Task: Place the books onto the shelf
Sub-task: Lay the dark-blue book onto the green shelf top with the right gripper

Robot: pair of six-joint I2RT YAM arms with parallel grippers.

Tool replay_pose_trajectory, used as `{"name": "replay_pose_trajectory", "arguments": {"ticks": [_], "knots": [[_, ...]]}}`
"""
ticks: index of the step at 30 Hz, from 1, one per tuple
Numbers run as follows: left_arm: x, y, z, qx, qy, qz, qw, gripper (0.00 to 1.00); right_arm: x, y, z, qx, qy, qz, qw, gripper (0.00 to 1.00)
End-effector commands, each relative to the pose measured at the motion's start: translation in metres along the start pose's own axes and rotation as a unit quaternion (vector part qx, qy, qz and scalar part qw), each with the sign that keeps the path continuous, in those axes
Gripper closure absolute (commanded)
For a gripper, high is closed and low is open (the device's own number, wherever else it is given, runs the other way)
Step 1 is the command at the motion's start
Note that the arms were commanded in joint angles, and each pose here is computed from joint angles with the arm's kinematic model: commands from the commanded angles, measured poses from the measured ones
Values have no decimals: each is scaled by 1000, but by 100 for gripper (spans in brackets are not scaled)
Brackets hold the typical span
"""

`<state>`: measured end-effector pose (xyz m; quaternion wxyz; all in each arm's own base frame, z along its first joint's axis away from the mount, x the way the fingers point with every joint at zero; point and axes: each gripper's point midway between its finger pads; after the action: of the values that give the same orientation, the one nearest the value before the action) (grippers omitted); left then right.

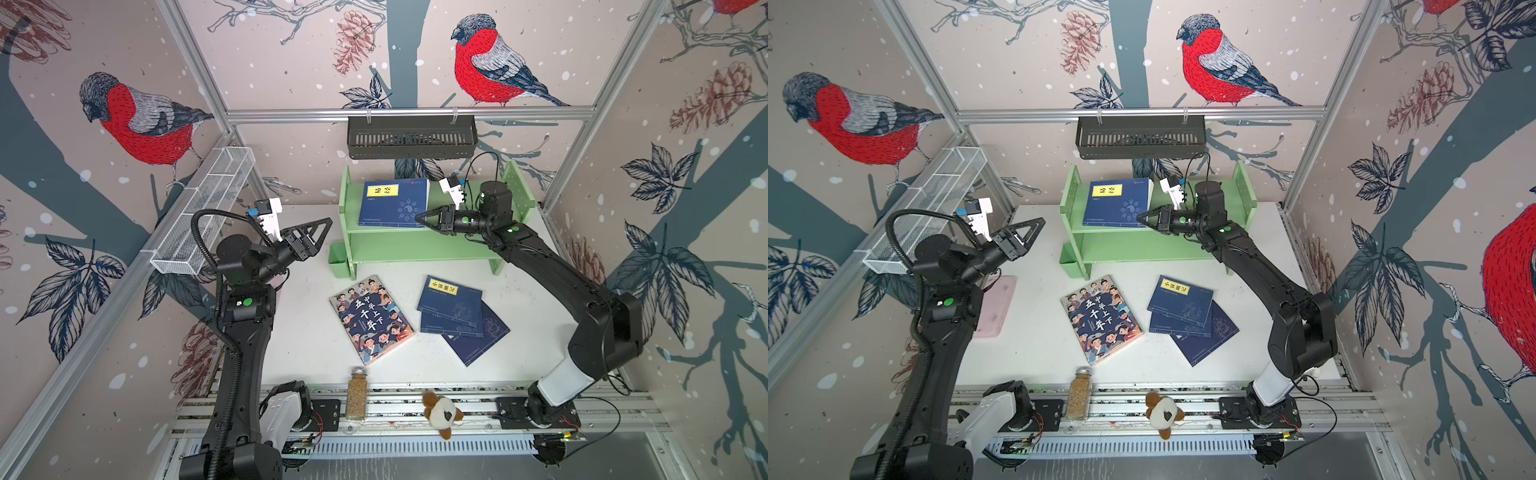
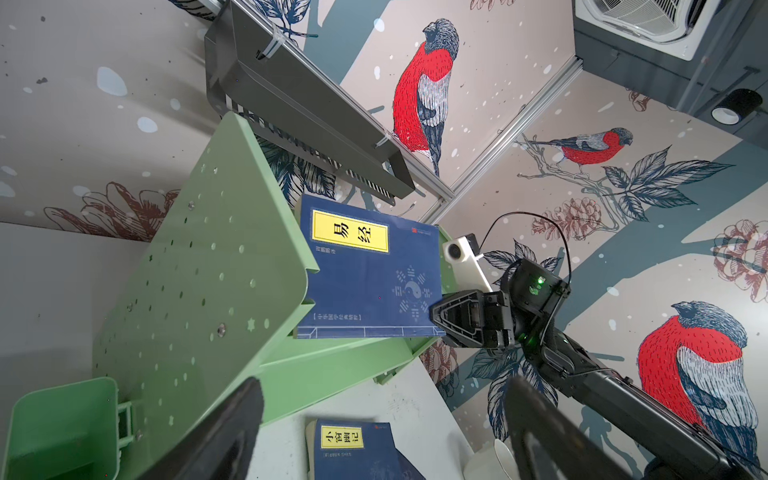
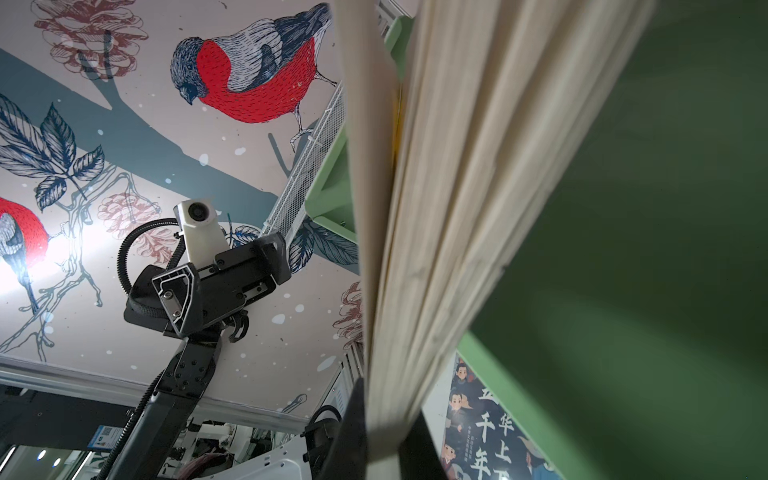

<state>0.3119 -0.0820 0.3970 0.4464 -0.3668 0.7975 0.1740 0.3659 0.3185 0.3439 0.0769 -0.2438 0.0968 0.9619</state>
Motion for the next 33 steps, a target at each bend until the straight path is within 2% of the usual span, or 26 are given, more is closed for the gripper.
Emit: {"name": "replay_pose_trajectory", "arguments": {"ticks": [1, 8, 15, 21, 29, 33], "knots": [[0, 1, -2, 5, -12, -2, 1000, 9, -2, -2, 4, -15, 12, 21, 1000, 100], [4, 1, -2, 8, -16, 3, 1000, 9, -5, -3, -5, -13, -5, 39, 999, 99], [4, 1, -2, 9, -18, 3, 1000, 9, -15, 0, -25, 57, -1, 29, 998, 62], [6, 2, -3, 10, -19, 5, 1000, 9, -24, 8, -47, 137, 4, 18, 990, 50], [11, 3, -1, 8, -20, 12, 1000, 9, -45, 37, -71, 280, 42, -22, 959, 41], [11, 2, 1, 5, -21, 12, 1000, 8, -61, 42, -71, 281, 52, -46, 957, 38]]}}
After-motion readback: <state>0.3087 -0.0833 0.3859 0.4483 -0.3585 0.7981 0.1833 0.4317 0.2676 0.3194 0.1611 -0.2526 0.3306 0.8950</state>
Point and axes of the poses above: each gripper's point midway between its finger pads, its own y axis back along the fingers, its own z axis along the line the jaws close on, x = y × z, and after that the axes turned 7 degrees about -y, right-handed
